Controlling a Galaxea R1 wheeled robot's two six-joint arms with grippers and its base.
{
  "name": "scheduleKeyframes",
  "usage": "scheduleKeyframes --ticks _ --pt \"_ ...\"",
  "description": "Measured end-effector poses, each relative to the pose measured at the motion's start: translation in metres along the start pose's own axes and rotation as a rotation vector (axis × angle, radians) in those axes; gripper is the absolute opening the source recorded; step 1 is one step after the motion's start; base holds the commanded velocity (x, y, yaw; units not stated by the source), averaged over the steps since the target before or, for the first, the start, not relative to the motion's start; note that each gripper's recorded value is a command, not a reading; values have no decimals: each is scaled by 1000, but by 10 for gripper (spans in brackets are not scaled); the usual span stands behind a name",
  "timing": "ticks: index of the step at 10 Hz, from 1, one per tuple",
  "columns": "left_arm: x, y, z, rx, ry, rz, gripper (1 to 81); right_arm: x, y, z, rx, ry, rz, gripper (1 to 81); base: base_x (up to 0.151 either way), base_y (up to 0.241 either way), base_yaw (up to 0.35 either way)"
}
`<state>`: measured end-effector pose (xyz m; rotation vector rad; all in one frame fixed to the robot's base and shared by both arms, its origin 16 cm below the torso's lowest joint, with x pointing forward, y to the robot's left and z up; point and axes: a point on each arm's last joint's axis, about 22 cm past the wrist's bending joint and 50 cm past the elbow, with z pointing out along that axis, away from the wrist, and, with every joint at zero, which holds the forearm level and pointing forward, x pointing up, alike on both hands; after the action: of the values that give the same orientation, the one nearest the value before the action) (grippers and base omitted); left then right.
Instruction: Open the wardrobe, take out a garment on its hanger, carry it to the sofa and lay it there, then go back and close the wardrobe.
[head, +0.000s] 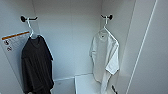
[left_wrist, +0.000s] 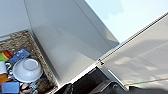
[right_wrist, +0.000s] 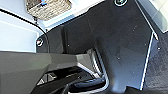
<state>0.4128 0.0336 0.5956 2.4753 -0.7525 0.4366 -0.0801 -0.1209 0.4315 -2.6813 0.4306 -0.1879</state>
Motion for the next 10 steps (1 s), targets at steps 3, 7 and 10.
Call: scheduleKeyframes --ticks 3,7,10 --pt "67 11 -17 -21 43 15 811 3 0 0 -1 2 -2 811 0 0 0" --pt "144 21 -52 -31 72 21 811 6 1 1 -6 0 -3 811 0 0 0" --pt "219 34 -87 -25 117 35 811 6 2 1 -7 -1 -1 811 0 0 0"
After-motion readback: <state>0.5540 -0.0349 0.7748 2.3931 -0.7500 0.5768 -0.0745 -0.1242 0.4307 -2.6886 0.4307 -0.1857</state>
